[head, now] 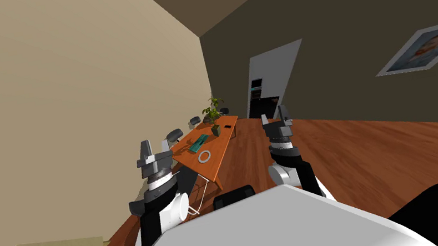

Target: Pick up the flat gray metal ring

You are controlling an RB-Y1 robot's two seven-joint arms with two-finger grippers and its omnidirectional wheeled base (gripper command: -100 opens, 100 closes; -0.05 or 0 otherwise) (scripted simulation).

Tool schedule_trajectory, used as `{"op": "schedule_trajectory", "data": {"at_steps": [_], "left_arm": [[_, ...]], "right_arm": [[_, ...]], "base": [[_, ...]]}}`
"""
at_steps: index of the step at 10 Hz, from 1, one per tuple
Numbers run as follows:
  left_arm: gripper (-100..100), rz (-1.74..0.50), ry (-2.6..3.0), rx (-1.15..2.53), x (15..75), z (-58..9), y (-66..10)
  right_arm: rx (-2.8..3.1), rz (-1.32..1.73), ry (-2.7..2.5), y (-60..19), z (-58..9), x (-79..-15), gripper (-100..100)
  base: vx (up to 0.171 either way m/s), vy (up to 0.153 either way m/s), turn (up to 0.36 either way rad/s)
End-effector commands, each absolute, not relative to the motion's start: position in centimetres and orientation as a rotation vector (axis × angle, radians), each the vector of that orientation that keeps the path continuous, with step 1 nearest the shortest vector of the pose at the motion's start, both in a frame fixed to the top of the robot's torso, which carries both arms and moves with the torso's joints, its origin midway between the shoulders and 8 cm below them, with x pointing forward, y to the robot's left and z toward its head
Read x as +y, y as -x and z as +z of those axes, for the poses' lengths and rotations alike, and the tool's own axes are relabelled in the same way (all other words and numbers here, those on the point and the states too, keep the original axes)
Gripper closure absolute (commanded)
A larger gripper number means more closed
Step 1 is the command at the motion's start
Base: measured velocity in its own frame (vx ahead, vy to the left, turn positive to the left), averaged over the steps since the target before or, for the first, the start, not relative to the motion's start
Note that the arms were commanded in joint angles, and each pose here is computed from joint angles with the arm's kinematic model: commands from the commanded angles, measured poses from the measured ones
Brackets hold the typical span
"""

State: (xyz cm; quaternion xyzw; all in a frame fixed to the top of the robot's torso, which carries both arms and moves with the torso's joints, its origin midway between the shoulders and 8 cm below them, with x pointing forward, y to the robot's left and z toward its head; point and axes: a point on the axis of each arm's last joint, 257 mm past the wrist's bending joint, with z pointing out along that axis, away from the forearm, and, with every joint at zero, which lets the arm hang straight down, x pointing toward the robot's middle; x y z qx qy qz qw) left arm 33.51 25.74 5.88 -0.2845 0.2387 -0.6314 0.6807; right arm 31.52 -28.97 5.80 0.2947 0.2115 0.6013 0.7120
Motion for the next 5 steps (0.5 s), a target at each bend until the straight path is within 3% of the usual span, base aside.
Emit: {"op": "schedule_trajectory", "data": {"at_steps": [1, 5], "left_arm": [[-100, -1.413, 0.634, 0.584, 25.4, 5.1, -34.1], [-100, -1.362, 0.673, 0.783, 24.9, 0.3, -37.3]], "right_arm": [[0.469, 1.333, -0.653, -31.5, 5.8, -29.0, 0], [0.469, 1.333, -0.653, -31.5, 5.8, -29.0, 0]], "base": [[-0.019, -0.003, -0.057], [-0.065, -0.013, -0.103]]}}
